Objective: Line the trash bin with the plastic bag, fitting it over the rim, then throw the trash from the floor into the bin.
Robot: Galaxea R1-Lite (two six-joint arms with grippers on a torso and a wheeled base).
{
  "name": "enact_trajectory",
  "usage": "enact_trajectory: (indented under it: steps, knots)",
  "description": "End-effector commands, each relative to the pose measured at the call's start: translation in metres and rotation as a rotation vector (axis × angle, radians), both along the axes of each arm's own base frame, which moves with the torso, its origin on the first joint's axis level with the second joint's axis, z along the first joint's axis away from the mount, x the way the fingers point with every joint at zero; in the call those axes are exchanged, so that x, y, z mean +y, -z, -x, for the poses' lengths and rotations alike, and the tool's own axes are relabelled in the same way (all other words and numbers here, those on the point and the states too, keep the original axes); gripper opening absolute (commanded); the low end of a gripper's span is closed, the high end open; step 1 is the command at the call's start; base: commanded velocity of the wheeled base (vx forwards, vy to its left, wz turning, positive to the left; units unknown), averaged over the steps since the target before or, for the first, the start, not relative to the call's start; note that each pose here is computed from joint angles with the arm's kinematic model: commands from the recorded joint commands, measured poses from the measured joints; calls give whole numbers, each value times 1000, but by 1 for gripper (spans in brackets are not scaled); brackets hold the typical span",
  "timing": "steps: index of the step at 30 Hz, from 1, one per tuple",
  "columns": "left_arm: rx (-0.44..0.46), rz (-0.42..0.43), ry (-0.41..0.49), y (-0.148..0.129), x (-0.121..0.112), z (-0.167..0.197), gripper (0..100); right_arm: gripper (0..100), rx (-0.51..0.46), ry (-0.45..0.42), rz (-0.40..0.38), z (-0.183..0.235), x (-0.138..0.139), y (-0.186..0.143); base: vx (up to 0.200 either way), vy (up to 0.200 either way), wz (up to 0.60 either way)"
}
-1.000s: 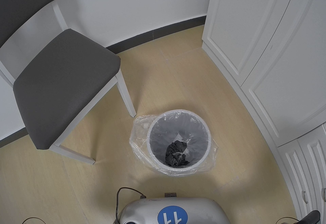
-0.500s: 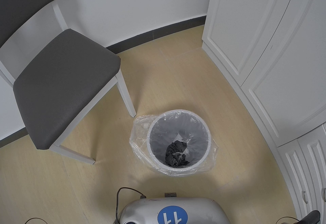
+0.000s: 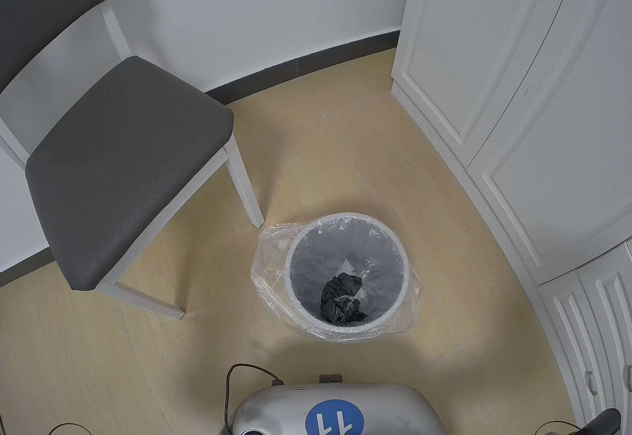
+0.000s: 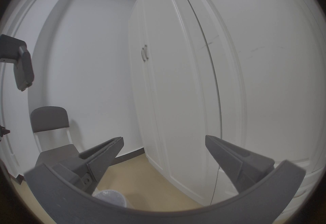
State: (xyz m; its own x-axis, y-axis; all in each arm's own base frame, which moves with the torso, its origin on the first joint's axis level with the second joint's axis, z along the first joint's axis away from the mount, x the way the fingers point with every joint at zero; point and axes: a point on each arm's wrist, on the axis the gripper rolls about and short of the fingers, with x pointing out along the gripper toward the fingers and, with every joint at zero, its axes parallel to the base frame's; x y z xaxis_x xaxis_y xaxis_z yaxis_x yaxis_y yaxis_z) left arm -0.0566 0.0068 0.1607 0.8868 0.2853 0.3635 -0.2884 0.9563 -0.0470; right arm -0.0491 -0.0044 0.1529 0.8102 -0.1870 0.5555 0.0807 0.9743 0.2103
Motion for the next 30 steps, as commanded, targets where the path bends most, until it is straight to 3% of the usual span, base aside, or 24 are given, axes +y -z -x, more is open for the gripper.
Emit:
enact_trajectory:
  steps: [1,3,4,8,12,13,30]
  knots:
    - [32,2,13,22,0,-12,100,100,-28,-14,55,0,1,4,0,0,0]
    - [46,-1,20,26,-1,-14,100,100,-32,-15,67,0,1,4,0,0,0]
    - [99,-10,57,41,-1,-21,100,100,-46,-3,98,-1,1,6,0,0,0]
    - [189,1,72,65,-2,-31,100,100,-58,20,130,-3,1,11,0,0,0]
    - [224,30,84,69,-2,-32,100,100,-64,29,142,-3,1,13,0,0,0]
    - [305,33,83,78,-2,-33,100,100,-63,32,145,-3,1,13,0,0,0]
    - [314,31,115,78,-2,-33,100,100,-9,33,140,-6,1,17,0,0,0]
